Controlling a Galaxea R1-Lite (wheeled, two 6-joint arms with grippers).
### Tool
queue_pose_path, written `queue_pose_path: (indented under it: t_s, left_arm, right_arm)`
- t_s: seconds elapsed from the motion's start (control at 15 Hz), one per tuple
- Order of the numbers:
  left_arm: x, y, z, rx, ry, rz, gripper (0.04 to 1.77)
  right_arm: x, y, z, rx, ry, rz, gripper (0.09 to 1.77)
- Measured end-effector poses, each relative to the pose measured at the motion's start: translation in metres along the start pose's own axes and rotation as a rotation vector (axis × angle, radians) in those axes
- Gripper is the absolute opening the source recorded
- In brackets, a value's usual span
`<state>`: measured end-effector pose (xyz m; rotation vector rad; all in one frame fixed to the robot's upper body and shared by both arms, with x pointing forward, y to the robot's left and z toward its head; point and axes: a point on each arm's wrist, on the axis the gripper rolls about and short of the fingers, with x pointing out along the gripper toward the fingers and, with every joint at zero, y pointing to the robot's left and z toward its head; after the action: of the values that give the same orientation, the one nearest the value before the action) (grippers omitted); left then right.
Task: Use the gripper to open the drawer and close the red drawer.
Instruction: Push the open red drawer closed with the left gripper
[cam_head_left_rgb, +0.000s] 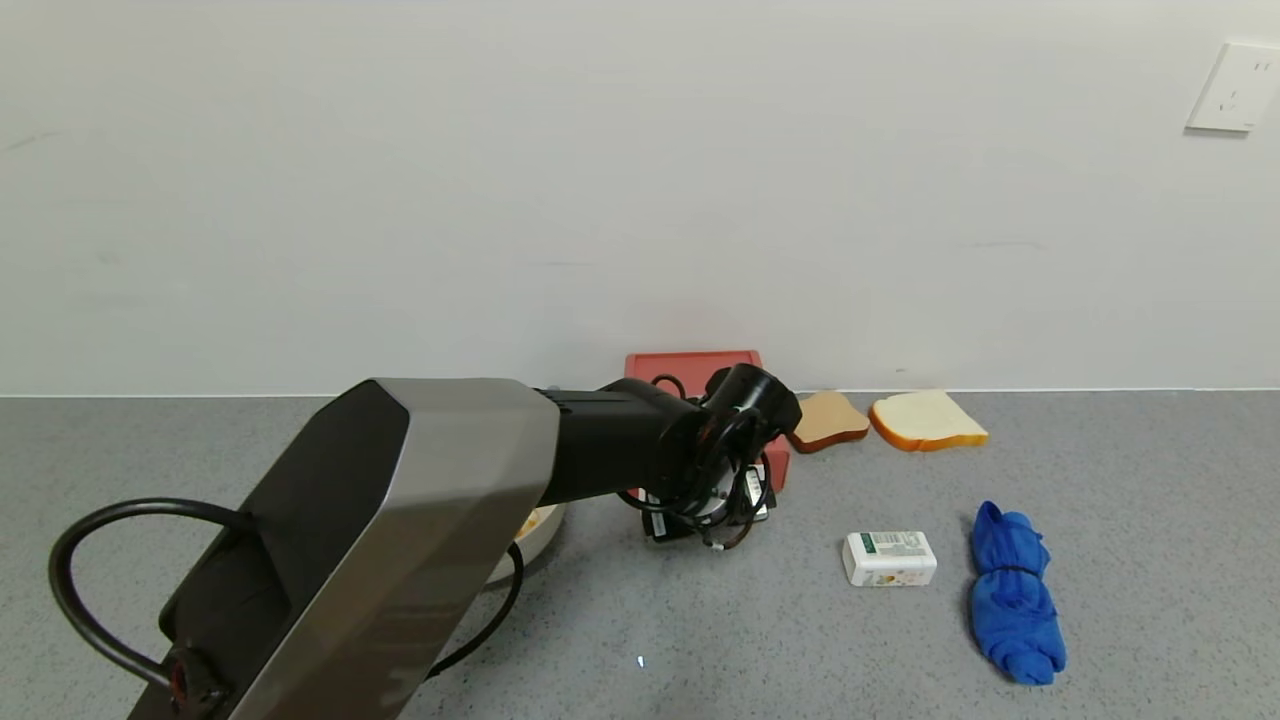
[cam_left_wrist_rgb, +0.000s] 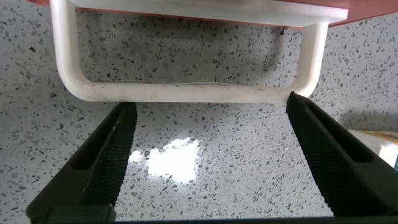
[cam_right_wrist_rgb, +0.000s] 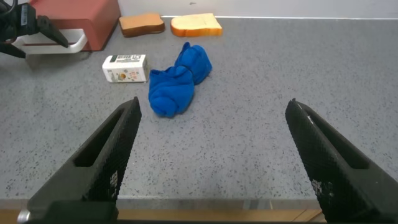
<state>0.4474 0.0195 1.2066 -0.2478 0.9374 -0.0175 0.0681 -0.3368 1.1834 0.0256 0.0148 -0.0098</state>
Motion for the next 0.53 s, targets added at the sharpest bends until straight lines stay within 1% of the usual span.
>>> queue_pose_path:
  t_s: [0.13,0.27,0.53]
  left_arm:
    - [-0.001,0.001,-0.002,0.007,0.009,0.010,1.72]
    - [-0.004,0.002,-0.006,0.025,0.036,0.033,1.72]
    - [-0.029,0.000,-0.003,0.036,0.031,0.017,1.72]
  right_arm:
    - [0.000,0.000,0.000,0.000,0.000,0.000,1.71]
    - [0.000,0.000,0.000,0.000,0.000,0.000,1.71]
    - [0.000,0.000,0.000,0.000,0.000,0.000,1.71]
